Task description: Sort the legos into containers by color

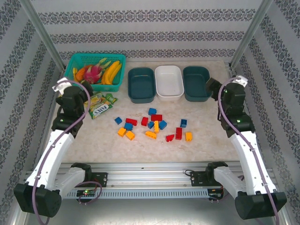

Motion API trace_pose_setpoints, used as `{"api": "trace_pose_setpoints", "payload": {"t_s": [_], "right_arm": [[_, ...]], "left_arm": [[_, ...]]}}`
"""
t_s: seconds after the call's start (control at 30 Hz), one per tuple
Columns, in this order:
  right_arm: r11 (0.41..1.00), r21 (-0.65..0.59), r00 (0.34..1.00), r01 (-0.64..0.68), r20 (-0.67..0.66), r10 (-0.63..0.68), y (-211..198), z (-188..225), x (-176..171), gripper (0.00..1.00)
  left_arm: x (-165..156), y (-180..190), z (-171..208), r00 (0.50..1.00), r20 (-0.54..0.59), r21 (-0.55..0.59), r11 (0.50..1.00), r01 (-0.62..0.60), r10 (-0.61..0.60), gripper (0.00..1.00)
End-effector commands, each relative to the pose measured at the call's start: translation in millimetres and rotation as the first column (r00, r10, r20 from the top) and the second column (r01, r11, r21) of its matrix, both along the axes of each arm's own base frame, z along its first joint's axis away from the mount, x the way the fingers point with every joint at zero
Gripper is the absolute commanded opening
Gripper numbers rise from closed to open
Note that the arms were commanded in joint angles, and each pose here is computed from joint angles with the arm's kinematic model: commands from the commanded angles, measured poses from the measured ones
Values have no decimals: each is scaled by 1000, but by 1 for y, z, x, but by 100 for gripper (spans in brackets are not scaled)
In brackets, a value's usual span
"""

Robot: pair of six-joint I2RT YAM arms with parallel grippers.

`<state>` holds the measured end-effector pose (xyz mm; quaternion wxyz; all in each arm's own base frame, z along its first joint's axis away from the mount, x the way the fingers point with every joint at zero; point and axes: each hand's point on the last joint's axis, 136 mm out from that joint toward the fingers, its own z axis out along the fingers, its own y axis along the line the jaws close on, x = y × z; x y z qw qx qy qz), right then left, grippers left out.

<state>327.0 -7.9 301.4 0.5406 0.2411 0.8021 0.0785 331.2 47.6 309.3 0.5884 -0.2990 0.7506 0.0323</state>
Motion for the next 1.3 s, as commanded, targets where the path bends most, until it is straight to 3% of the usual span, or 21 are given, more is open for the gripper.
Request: {"api": "trace_pose_setpoints", "payload": {"t_s": [0.0,0.13,0.33,0.47,0.6,0.7,0.8,1.0,1.27], "right_arm": [[997,64,936,-52,-345,71,24,-64,-35,91],[992,6,873,-130,-474,117,37,-80,-54,88],[974,83,774,-213,-594,219,65,-106,-79,87],[962,83,685,-259,-686,244,82,-137,-89,87],[956,133,601,-260,-753,268,95,-172,-88,87],[958,139,544,-252,-798,259,100,-198,-81,86],[955,159,515,-249,-813,270,108,-219,-67,85],[959,181,519,-218,-811,271,113,-244,-35,83],[957,210,487,-200,-826,283,115,-266,-14,62]], "left_arm": [[-18,-12,-51,970,-238,-148,989,4,-40,100],[-4,-56,-58,926,-261,-295,936,191,-271,100],[-16,-113,-78,819,-289,-407,838,363,-495,100],[-31,-155,-95,724,-318,-427,774,467,-612,100],[-41,-206,-107,622,-274,-481,665,571,-734,100],[-44,-237,-110,566,-219,-523,586,619,-794,100],[-45,-257,-112,525,-198,-545,538,643,-828,100],[-46,-276,-113,472,-194,-557,493,669,-860,100],[-43,-279,-112,479,-189,-560,494,665,-857,99]]}}
